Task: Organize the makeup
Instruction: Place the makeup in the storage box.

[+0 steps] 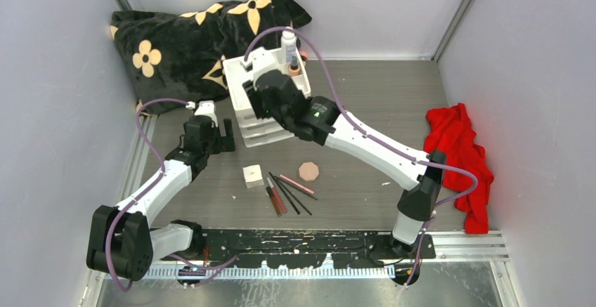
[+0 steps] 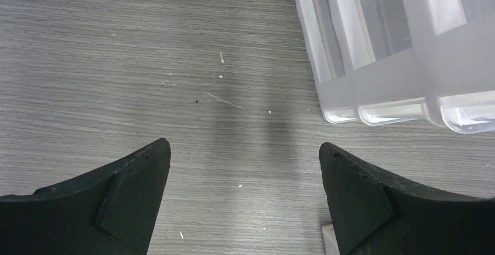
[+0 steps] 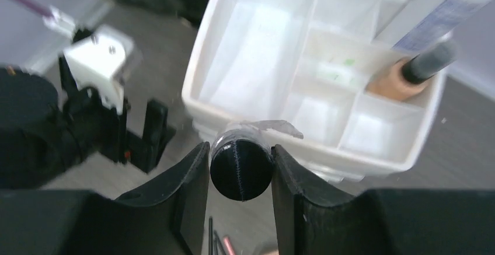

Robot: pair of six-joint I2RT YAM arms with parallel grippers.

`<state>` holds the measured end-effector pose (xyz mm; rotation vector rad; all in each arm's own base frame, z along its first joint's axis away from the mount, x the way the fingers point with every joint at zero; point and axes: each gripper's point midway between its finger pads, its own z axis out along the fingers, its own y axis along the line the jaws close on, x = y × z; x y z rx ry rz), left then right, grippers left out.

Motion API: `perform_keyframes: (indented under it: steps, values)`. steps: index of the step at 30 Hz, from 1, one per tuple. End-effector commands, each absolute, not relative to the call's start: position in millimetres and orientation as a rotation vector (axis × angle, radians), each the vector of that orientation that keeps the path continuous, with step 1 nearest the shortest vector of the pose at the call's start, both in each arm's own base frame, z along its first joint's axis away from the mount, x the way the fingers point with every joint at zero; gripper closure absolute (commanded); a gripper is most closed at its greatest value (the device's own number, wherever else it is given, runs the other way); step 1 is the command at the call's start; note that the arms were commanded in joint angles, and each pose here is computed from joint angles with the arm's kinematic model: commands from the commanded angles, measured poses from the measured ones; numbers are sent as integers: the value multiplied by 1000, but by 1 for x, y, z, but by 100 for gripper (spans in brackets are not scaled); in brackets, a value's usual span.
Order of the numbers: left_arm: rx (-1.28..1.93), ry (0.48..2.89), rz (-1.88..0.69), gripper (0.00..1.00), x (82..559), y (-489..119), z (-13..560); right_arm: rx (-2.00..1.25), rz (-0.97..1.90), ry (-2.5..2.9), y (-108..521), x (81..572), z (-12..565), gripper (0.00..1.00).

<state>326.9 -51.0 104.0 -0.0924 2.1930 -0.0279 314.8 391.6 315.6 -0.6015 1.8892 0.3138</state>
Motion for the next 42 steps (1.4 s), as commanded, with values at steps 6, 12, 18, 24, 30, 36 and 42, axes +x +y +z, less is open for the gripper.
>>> perform_keyframes:
  steps: [6, 12, 18, 24, 30, 36, 42]
  values:
    - [-103, 2136, -60, 2, 336, -56, 119, -426, 265, 1717, 361, 372, 404, 87]
    - [-99, 2138, -70, 2, 336, -58, 119, -403, 256, 1703, 366, 402, 400, 86]
    - [-99, 2135, -81, 2, 336, -60, 120, -387, 245, 1704, 370, 425, 392, 86]
    - [-100, 2133, -79, 2, 336, -59, 120, -380, 238, 1708, 370, 438, 383, 86]
    - [-99, 2137, -76, 2, 337, -59, 119, -384, 215, 1738, 368, 446, 367, 86]
    - [-103, 2135, -75, 2, 337, -58, 119, -394, 183, 1771, 367, 454, 348, 85]
    - [-101, 2136, -75, 2, 336, -58, 119, -420, 172, 1799, 369, 455, 335, 68]
